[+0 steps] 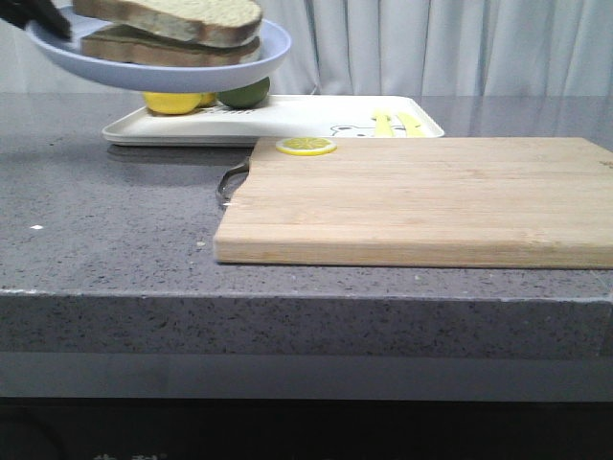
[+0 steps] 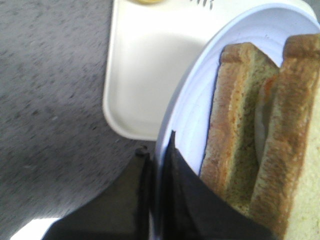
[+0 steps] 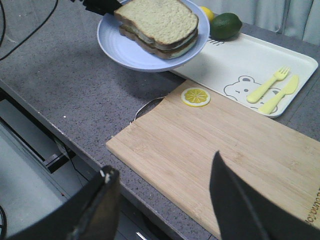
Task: Place bread and move sandwich to tray
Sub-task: 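Grip the plate rim with the left gripper and lift it, then lower the plate onto the white tray and release the left gripper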
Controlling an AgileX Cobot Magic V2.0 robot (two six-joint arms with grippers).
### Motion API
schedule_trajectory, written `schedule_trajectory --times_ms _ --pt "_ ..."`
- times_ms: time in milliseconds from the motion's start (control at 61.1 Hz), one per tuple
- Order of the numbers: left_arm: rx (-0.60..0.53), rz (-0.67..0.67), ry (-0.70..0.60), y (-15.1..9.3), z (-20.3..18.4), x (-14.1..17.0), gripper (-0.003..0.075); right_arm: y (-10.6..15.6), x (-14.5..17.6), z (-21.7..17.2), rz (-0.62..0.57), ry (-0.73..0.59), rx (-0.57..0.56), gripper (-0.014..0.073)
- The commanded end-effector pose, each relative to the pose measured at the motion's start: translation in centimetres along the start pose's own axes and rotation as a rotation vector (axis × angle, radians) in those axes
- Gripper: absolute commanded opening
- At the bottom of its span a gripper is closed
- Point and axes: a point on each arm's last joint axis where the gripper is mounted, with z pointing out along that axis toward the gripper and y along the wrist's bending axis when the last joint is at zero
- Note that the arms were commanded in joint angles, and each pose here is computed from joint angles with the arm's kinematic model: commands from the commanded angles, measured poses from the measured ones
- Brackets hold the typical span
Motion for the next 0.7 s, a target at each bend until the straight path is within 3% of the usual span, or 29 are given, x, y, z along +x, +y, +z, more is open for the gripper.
schedule_trajectory --times_ms 0,360,688 --pt "0.111 -0.056 -0.108 -3.1 -1.4 -2.0 -0.0020 -0.1 -1.2 -0.4 0.003 -0.094 0.018 0.0424" --pt "0.133 -0.316 -0.046 -2.1 4.5 -4.4 -0.0020 -0.1 -1.2 -0.4 0.003 -0.094 0.018 0.0424" --pt "0.110 -0.327 0.009 -1.3 6.9 -3.8 -0.0019 -0.1 -1.2 -0.4 0.003 -0.093 0.018 0.0424"
